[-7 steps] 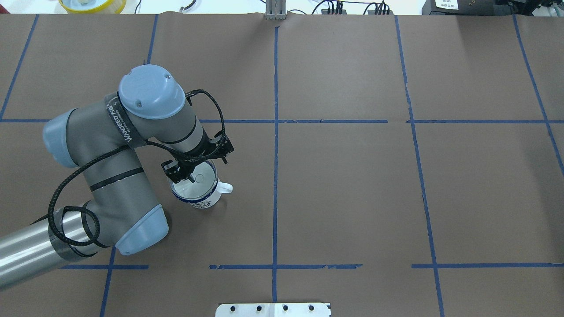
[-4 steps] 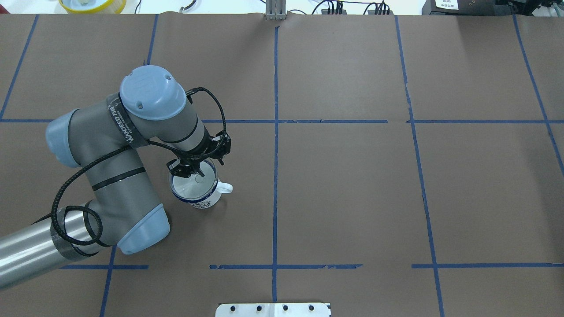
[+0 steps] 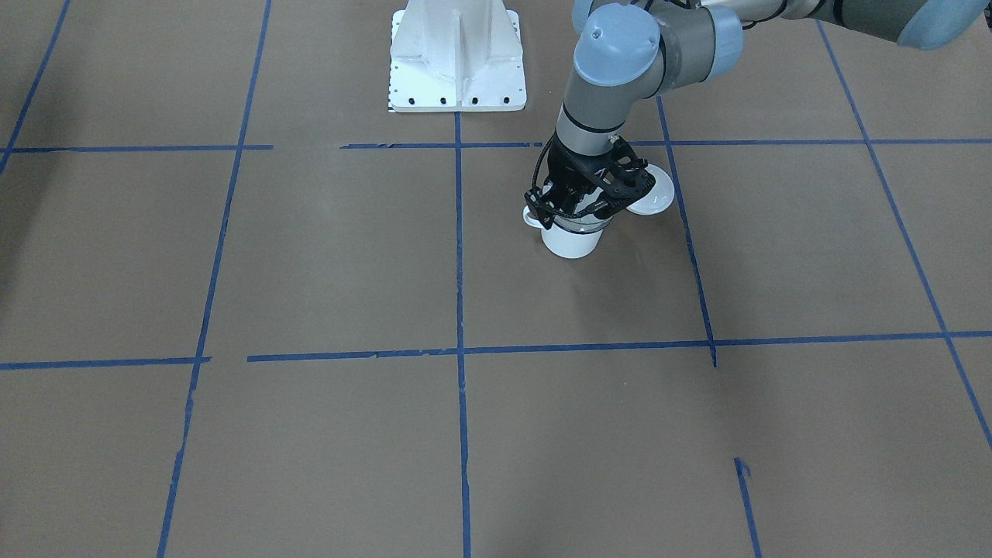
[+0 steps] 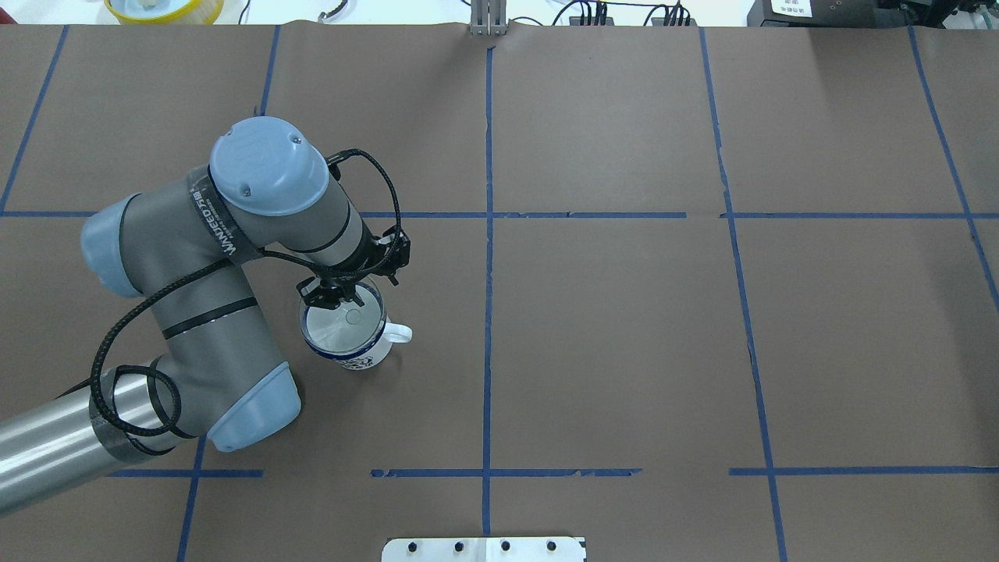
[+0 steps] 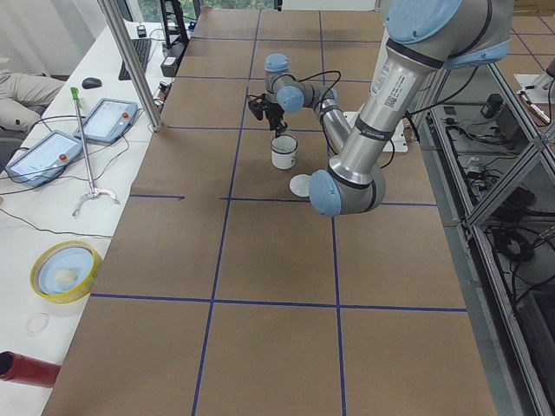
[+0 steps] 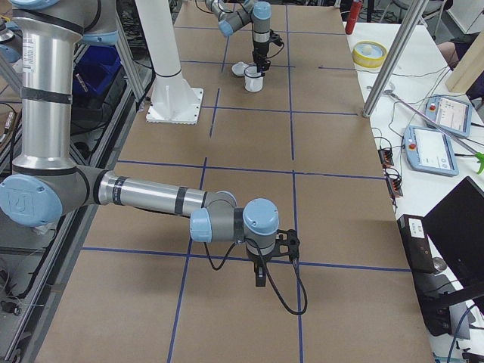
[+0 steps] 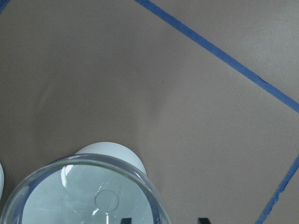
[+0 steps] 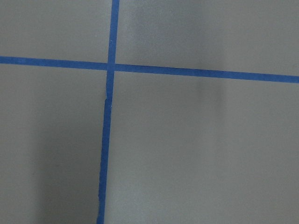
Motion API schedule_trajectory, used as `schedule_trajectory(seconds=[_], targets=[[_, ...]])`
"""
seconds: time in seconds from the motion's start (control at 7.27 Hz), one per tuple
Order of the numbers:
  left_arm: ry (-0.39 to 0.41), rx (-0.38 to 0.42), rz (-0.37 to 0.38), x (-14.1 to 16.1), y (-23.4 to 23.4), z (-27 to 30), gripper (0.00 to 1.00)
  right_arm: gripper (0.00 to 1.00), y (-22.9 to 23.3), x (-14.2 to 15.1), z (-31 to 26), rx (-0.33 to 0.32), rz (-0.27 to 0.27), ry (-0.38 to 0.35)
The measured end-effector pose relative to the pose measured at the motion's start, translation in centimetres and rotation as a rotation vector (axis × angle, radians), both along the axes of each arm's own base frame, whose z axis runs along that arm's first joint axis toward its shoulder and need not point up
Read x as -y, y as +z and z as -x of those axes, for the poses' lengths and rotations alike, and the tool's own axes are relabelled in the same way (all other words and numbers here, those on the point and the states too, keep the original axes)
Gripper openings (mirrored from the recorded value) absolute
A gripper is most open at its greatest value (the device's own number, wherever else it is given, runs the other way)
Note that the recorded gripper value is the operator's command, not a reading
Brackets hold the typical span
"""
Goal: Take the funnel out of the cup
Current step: 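Lower the left gripper and close it on the funnel rim, then lift the glass funnel up out of the mug with the left gripper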
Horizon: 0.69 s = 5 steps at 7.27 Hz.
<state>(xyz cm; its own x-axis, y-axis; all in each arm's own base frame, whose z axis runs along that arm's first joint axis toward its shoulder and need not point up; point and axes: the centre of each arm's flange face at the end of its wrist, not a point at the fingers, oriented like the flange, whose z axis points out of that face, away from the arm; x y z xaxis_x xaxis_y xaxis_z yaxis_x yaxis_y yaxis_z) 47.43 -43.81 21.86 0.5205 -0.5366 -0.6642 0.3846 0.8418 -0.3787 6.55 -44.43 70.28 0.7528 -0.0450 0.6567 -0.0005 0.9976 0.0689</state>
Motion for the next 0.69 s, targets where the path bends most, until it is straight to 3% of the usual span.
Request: schedule_trajectory(seconds=[0.69], targets=[[-0.026,0.03,0.027,-1.4,-2.6,2.4,0.0,1.0,0.0,0.0,0.0,0.0,0.0,0.0]])
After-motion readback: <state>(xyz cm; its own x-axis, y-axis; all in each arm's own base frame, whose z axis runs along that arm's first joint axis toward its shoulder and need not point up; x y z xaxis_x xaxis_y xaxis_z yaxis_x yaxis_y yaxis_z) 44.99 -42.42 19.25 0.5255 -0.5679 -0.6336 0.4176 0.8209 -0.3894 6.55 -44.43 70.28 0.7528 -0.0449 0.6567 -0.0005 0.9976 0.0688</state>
